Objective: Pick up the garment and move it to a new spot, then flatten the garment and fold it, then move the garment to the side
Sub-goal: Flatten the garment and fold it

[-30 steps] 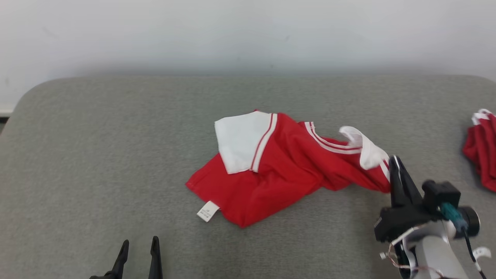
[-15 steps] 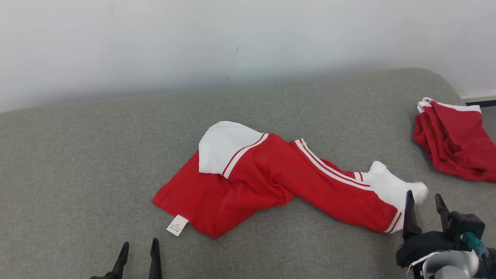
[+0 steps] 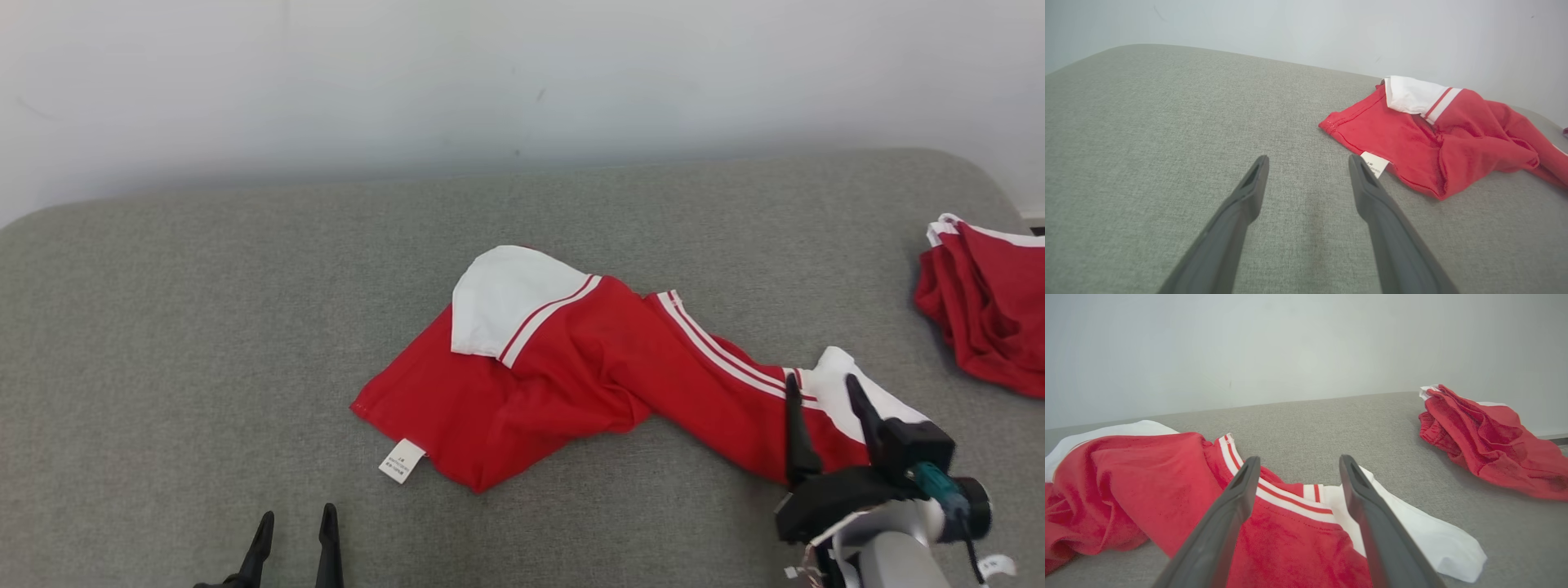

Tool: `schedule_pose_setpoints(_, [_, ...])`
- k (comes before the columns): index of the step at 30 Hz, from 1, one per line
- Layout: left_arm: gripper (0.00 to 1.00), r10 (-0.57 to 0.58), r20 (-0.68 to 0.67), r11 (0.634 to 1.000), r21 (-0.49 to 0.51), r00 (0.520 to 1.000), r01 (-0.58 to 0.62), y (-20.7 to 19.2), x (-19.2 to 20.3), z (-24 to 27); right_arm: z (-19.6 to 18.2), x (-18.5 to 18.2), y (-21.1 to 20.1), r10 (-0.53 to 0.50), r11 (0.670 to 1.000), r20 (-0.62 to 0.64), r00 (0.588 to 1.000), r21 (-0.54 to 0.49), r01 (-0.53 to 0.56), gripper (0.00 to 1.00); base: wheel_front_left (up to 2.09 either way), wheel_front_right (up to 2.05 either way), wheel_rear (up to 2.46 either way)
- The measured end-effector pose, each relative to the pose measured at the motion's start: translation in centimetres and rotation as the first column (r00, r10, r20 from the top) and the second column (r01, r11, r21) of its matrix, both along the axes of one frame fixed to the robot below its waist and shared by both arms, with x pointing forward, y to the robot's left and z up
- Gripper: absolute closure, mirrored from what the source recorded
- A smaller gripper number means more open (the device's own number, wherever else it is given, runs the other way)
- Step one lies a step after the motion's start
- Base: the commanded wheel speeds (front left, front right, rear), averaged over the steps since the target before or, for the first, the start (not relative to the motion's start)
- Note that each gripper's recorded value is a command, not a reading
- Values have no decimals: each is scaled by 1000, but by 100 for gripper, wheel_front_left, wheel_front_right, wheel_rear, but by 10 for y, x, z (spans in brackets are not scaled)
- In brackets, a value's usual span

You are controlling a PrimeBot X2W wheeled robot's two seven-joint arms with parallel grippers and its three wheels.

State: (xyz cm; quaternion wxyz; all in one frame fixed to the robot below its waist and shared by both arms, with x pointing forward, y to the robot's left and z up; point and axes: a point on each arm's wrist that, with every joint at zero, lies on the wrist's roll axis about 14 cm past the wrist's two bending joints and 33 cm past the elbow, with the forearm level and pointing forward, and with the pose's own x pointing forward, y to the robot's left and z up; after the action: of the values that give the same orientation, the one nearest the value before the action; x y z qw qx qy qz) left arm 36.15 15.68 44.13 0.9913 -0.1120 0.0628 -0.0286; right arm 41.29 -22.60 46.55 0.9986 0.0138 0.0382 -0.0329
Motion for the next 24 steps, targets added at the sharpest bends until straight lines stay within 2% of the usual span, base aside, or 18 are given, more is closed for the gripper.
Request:
schedule_pose_setpoints(6, [0,18,-15,1000,2,1000,-18,6,-3,-5,14,28,49,148,989,40,988,3,-149,0,0,0,0])
schedule_pose_setpoints(11, [0,34,-27,999,3,999,-34,10,-5,-8,21,52,73,236,972,42,971,-29,-235,0,0,0,0])
schedule_pose_setpoints(16, [0,66,-47,998,8,997,-66,20,-10,-14,21,78,74,261,964,19,965,-58,-259,0,0,0,0])
schedule_pose_setpoints(24, [0,99,-77,995,11,992,-99,28,-12,-22,-11,107,75,253,967,-98,963,-9,-255,0,0,0,0])
